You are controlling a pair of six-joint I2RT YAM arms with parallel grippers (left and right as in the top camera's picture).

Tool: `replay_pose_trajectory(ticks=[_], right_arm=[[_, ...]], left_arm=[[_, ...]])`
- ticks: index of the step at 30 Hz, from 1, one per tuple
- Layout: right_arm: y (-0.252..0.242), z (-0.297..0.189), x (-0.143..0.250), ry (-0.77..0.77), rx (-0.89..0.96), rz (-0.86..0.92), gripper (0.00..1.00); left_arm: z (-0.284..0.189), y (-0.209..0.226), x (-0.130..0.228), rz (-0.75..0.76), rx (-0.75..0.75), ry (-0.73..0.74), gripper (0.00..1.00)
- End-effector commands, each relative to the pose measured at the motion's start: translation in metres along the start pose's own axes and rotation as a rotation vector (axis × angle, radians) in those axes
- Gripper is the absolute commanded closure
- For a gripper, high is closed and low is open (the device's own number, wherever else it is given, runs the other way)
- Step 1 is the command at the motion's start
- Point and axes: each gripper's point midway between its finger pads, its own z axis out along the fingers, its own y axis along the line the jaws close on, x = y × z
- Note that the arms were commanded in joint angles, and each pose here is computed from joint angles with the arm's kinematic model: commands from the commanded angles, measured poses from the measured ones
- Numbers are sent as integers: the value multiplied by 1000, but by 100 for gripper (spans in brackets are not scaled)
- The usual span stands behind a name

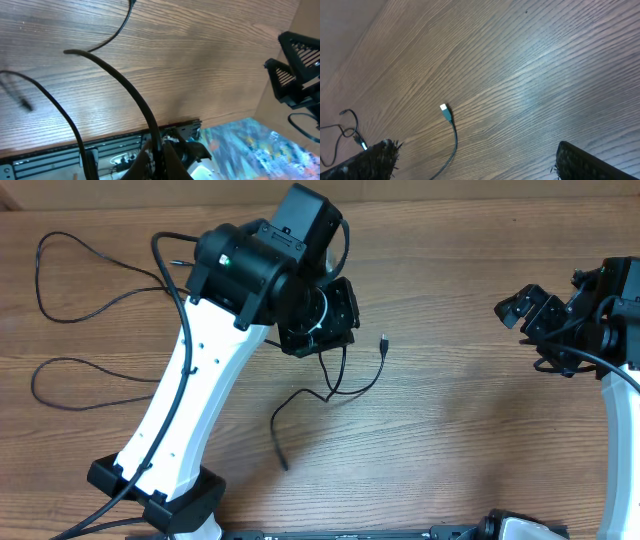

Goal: Untangle cables

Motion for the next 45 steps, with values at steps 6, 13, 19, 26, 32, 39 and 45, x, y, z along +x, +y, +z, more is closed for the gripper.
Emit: replay_pose_trajectory(ticks=[6,13,19,26,32,39,45], right_arm=[[6,-10,-8,-40,-11,-11,0],[6,-10,-8,-40,-11,-11,0],[6,-10,-8,-40,-11,-11,0],[6,-10,-8,-41,-11,-11,0],[6,-10,-8,-40,-11,-11,0],[6,-10,-8,-41,-11,-11,0],[6,-10,-8,-41,-11,-11,0]], left_arm=[[-20,18,-19,40,-82,-156,96],[-78,41,-27,81,-77,-333,96],[-117,61,-28,77,-58,-434,96],[-108,61,-20,95,-73,-402,96],[-81,64,-17,93,-87,-310,96],[-73,-1,4,397,243,-176,96],[-64,50,3,266,-7,-176,96]])
